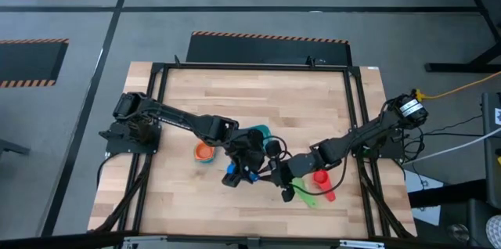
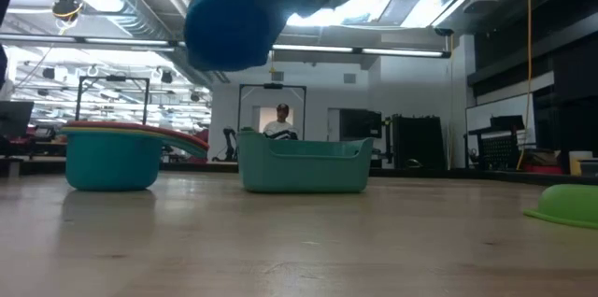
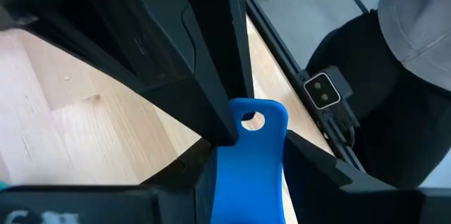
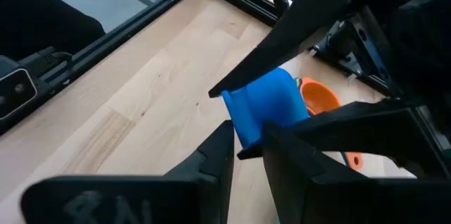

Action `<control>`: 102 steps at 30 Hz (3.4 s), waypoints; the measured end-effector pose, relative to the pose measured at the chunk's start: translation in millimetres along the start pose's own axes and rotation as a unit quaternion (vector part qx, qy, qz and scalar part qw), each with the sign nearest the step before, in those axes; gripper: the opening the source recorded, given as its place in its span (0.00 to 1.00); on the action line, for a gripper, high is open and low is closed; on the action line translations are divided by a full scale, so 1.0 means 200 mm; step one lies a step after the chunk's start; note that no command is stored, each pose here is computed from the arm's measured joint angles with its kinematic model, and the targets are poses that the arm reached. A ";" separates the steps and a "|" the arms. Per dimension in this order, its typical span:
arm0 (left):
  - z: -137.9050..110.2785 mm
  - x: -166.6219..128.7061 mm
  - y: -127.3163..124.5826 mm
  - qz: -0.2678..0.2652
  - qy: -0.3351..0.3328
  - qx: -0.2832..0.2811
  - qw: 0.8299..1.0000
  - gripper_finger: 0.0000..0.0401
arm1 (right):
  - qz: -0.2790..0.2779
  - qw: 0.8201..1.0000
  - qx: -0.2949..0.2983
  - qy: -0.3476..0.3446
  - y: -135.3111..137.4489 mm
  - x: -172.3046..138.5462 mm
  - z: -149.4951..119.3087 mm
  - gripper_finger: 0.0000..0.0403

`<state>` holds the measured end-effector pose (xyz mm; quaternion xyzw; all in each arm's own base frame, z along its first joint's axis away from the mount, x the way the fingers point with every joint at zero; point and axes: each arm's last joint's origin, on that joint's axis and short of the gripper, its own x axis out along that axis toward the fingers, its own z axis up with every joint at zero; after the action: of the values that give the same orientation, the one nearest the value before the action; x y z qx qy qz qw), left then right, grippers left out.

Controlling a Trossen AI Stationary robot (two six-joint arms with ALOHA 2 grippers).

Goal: Nest measuring cups in basket
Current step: Stack the blue measuring cup on top of the orange measuring cup

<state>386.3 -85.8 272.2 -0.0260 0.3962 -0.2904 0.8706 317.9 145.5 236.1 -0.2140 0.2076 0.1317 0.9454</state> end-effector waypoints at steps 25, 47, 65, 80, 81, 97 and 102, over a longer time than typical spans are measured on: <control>0.01 0.00 0.00 0.003 -0.012 -0.004 1.000 0.32 | 0.019 1.000 -0.003 -0.012 0.01 0.05 -0.02 0.03; 0.00 0.00 0.01 0.029 0.007 -0.015 0.999 0.33 | 0.019 1.000 0.010 -0.006 0.01 0.05 -0.02 0.02; -0.10 -0.19 -0.07 0.065 0.108 -0.066 0.990 0.33 | 0.062 0.995 0.079 -0.001 -0.03 0.06 -0.04 0.02; -0.26 -0.75 -0.54 0.222 0.141 -0.088 0.961 0.33 | 0.022 0.971 0.227 -0.072 -0.27 0.08 -0.04 0.02; -0.27 -0.78 -0.58 0.236 0.132 -0.088 0.959 0.33 | 0.020 0.967 0.239 -0.083 -0.29 0.08 -0.04 0.02; -0.74 -0.62 -0.81 0.327 0.096 -0.082 0.936 0.33 | 0.041 0.896 0.383 -0.222 -0.60 0.20 -0.13 0.02; -0.84 -0.53 -0.78 0.337 0.116 -0.081 0.931 0.33 | 0.058 0.877 0.422 -0.223 -0.69 0.31 -0.16 0.02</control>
<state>137.1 -128.8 272.4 0.0719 0.5018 0.0522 0.8604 409.1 19.7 230.0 0.2530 0.0392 0.1307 0.9578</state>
